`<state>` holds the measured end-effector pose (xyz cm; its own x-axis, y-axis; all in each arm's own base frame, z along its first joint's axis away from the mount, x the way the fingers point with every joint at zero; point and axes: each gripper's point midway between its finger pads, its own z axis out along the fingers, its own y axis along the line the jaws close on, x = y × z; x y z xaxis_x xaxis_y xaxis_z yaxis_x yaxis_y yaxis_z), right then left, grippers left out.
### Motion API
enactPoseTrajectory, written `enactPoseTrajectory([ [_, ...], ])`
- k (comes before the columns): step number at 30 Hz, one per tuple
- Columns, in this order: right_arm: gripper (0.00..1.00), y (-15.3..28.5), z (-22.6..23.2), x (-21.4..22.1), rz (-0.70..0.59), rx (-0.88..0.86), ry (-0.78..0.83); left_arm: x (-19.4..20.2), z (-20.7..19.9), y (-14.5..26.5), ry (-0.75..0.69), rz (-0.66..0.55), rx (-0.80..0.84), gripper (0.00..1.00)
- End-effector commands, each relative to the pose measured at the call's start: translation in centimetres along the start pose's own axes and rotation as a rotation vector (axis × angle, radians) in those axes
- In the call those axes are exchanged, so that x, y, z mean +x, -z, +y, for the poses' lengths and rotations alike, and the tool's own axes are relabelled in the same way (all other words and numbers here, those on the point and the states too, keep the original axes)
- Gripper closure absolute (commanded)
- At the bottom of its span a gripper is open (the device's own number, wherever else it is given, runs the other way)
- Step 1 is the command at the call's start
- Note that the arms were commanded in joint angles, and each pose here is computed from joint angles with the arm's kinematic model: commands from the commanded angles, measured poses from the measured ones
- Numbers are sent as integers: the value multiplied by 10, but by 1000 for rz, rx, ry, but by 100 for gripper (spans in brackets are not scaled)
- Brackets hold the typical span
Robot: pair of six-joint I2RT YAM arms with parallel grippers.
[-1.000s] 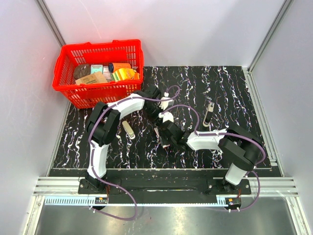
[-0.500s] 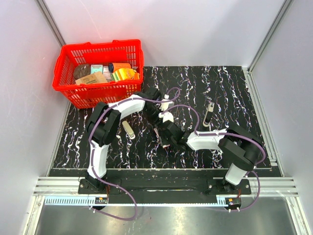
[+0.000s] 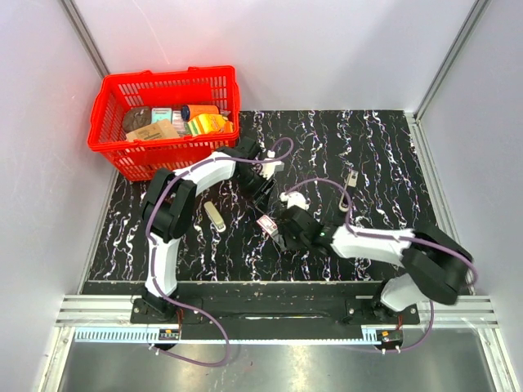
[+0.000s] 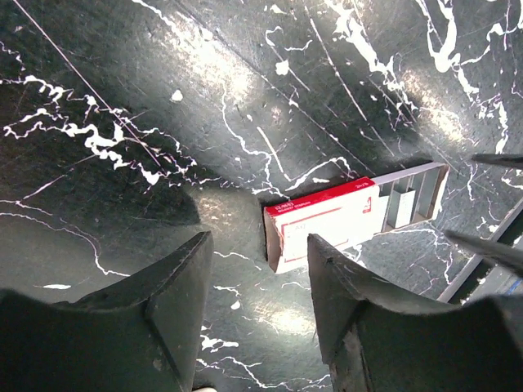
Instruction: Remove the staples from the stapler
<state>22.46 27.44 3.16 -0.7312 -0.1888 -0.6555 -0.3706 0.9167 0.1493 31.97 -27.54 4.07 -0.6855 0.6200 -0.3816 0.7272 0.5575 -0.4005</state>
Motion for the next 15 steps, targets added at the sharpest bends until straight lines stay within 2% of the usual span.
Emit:
enactPoseTrajectory([
  [1,45,40,-6,0,-42,-33,-119,-16,-5,16,-48,-56,14,47],
  [7,46,65,-12,19,-33,-83,-220,-9,-7,16,-52,-43,23,48],
  [15,60,61,0,46,-4,-198,-452,-5,-9,9,-46,-32,38,50],
])
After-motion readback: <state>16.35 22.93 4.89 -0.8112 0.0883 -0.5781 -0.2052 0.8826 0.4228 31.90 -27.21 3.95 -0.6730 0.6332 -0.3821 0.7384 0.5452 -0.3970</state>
